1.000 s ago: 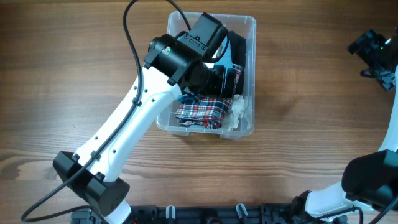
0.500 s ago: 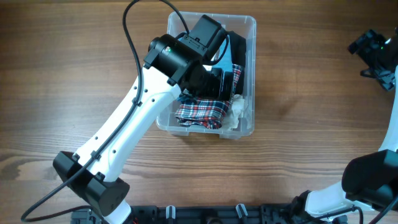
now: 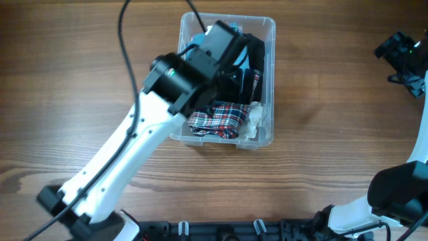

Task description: Pack container

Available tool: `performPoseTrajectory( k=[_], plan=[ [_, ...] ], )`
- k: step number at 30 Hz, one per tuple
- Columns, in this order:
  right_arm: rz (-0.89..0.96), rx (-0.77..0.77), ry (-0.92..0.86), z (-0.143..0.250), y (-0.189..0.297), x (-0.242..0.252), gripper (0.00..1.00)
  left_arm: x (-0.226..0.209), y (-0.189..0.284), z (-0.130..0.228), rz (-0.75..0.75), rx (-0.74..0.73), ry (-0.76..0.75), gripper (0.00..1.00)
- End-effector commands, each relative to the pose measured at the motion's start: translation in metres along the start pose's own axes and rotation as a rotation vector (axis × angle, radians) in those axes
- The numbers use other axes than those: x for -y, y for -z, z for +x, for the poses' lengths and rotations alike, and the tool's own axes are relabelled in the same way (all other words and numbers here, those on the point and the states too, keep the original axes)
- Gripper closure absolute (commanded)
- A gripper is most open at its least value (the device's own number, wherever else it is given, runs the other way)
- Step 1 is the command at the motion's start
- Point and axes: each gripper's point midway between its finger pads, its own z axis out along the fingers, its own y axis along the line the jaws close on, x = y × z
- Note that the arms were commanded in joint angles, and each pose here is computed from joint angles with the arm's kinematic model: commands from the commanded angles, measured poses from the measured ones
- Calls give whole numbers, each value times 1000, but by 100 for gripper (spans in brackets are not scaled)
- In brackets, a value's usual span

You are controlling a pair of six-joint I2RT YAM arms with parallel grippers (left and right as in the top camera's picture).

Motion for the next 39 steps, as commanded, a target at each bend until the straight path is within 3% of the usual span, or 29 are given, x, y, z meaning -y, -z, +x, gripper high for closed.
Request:
performPoseTrajectory(
  k=[1, 9, 16, 26, 39],
  plan=[
    [-6, -11, -11, 2, -4, -2, 0, -31, 1, 4, -37, 68, 43, 0],
    [-5, -11, -11, 2, -4, -2, 0, -85, 5, 33, 20, 218, 157, 0],
    [-6, -11, -11, 2, -4, -2, 0, -143, 26, 72, 89, 437, 285, 0],
    [-5, -11, -11, 2, -4, -2, 0, -169, 65, 102, 79, 702, 308, 0],
    [-5, -11, -11, 2, -4, -2, 0, -209, 51, 116, 12, 928, 346, 0]
  ],
)
